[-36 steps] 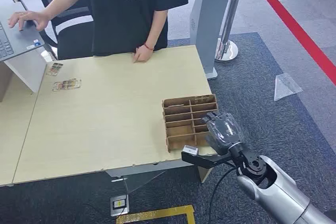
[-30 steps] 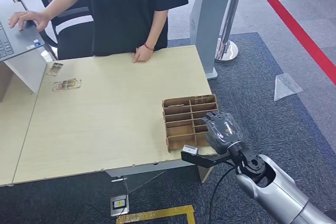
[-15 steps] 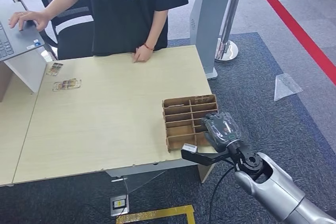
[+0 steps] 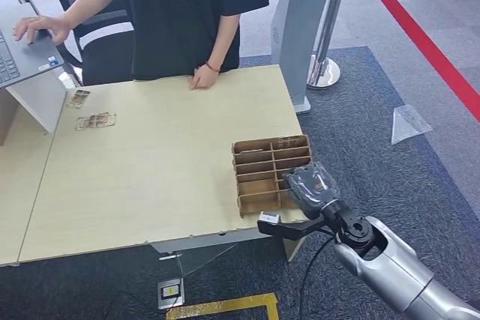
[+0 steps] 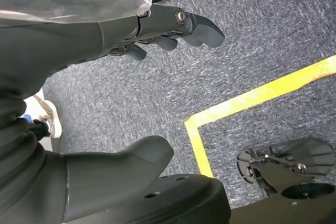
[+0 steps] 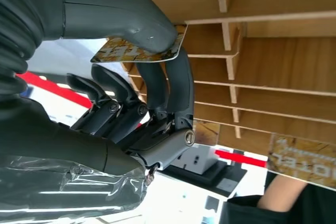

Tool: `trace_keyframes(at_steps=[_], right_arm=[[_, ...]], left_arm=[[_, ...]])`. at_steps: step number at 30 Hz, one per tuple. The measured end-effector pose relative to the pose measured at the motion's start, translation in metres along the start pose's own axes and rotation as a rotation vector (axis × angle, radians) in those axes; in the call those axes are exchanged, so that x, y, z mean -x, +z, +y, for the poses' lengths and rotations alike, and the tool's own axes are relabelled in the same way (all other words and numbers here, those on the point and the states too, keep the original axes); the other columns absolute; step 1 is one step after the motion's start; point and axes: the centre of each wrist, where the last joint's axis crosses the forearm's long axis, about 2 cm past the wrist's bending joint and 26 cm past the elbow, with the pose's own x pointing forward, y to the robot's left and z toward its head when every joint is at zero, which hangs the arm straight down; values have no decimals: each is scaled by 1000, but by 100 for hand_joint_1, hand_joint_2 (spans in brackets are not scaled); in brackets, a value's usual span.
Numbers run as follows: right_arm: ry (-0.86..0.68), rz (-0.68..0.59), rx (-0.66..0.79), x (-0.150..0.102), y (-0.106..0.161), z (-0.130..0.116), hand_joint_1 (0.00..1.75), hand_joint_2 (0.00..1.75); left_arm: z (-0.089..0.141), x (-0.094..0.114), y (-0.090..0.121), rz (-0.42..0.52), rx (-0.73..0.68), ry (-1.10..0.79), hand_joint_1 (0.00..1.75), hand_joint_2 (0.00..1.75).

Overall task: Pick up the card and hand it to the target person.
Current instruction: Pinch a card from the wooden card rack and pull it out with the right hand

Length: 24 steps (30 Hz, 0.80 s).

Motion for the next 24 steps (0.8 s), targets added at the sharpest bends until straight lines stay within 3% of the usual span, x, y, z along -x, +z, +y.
trace_keyframes(at_steps=[13,18,24], right_arm=[[86,-92,-94,27,4,-18,175,175],[123,-130,-135,42,-1,-47,175,175],[131,-146,-121,59,-11,-98,175,175]], left_arm=[[5,3,-2,4,-1,-4,0,175],[6,4,-3,9,-1,-1,0,175],[6,4,-3,16,-1,10,0,175]])
